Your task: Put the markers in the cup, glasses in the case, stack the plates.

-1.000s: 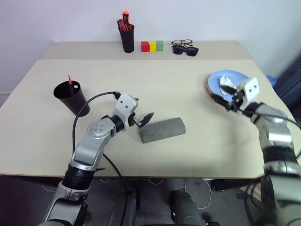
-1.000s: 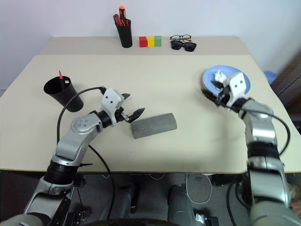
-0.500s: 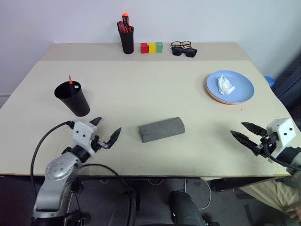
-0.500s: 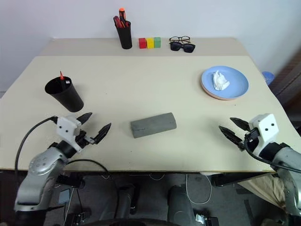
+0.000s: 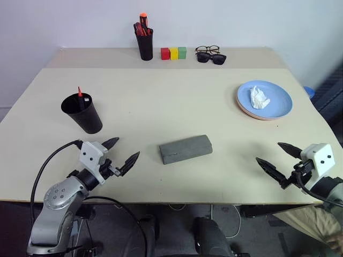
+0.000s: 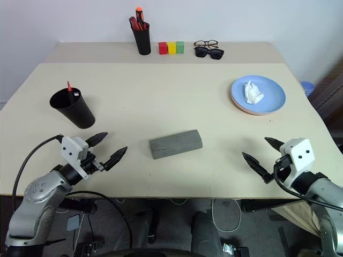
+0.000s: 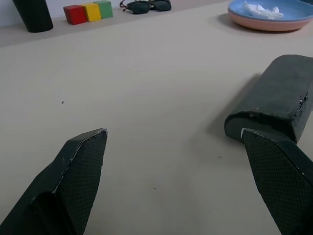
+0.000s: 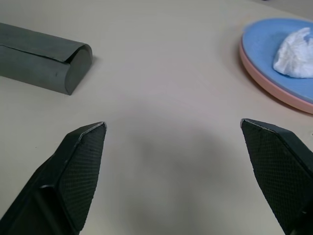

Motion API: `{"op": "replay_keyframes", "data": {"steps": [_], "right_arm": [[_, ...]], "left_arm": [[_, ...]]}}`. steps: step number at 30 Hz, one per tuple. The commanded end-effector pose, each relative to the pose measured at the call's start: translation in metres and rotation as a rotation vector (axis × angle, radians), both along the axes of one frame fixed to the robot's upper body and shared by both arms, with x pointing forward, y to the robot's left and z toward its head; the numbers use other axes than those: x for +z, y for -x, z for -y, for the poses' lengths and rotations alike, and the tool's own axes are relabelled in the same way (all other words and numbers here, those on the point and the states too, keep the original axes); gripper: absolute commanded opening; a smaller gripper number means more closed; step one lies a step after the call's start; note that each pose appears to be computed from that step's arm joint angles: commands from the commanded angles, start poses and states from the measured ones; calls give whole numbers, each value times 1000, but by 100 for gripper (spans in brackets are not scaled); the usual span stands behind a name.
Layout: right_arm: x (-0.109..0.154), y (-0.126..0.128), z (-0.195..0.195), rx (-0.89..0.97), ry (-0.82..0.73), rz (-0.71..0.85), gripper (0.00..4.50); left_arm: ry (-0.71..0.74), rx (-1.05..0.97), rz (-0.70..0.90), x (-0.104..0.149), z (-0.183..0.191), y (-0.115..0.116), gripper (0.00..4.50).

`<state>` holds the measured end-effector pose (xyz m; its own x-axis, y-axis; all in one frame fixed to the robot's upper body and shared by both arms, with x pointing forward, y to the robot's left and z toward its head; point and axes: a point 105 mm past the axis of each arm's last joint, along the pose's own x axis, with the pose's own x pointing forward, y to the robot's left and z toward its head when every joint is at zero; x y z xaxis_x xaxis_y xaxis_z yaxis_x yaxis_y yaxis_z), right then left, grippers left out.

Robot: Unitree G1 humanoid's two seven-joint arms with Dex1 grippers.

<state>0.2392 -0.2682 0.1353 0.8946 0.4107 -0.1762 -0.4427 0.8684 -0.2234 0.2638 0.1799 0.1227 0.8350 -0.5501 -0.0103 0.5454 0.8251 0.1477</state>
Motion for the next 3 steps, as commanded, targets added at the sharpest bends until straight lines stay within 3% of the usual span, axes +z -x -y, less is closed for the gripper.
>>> {"op": "replay_keyframes", "data": {"steps": [1, 3], "right_arm": [[10, -2, -4, 14, 4, 40, 446], [9, -3, -4, 14, 6, 38, 446]], "left_arm": [[-1, -27, 48, 14, 7, 3, 450], [-3, -22, 47, 14, 6, 3, 450]]}}
